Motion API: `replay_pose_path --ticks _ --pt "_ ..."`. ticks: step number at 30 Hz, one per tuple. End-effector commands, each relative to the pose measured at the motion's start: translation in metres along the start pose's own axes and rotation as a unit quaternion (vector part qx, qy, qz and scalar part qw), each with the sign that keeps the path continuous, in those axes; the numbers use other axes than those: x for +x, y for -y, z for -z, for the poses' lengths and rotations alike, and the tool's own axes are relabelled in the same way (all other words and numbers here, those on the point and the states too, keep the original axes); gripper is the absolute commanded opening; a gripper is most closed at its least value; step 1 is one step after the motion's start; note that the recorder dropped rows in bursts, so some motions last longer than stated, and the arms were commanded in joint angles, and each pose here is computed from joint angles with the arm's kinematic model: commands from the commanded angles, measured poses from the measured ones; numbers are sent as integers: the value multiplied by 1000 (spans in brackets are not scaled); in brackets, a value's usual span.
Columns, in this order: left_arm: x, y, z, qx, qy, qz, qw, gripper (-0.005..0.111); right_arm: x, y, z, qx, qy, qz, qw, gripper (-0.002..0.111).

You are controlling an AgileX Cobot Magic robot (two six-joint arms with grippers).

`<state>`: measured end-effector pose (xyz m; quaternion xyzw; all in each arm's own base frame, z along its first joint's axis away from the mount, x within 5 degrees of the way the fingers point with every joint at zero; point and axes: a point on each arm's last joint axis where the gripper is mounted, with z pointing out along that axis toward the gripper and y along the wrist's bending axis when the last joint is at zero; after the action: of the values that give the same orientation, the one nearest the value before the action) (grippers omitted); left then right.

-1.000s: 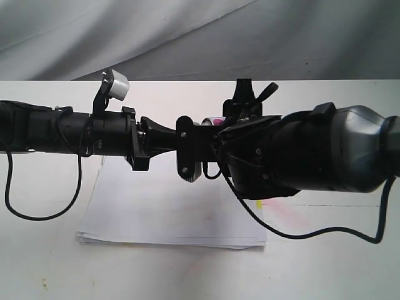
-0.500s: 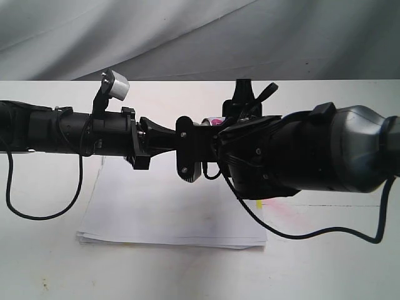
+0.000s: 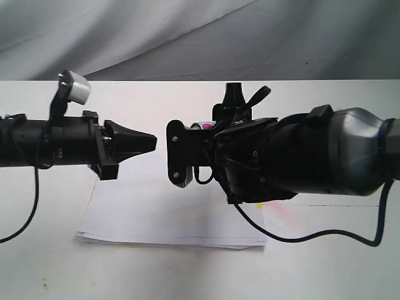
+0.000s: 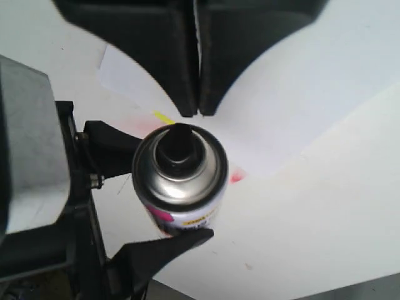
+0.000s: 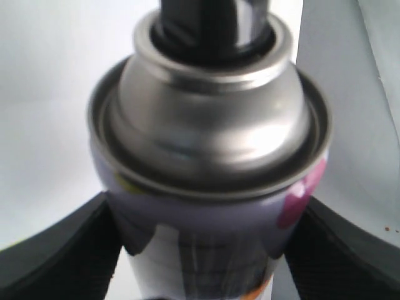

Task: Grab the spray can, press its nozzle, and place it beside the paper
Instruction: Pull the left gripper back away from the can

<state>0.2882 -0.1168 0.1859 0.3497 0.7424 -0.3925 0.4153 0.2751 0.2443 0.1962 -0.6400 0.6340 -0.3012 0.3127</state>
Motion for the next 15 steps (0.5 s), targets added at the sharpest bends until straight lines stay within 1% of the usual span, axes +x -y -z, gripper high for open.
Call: replay_pose_path --ticks 1,4,9,15 --pt "-3 8 21 -15 22 -3 1000 0 -2 6 4 11 3 -3 1000 0" --pt "-2 12 24 -16 22 -3 1000 0 -2 6 4 10 4 -6 1000 0" --pt "-2 12 24 -16 22 -3 1000 0 -1 6 4 7 -3 -15 1000 0" --pt "-3 15 24 -4 29 -3 1000 0 5 5 9 8 -47 -35 998 0"
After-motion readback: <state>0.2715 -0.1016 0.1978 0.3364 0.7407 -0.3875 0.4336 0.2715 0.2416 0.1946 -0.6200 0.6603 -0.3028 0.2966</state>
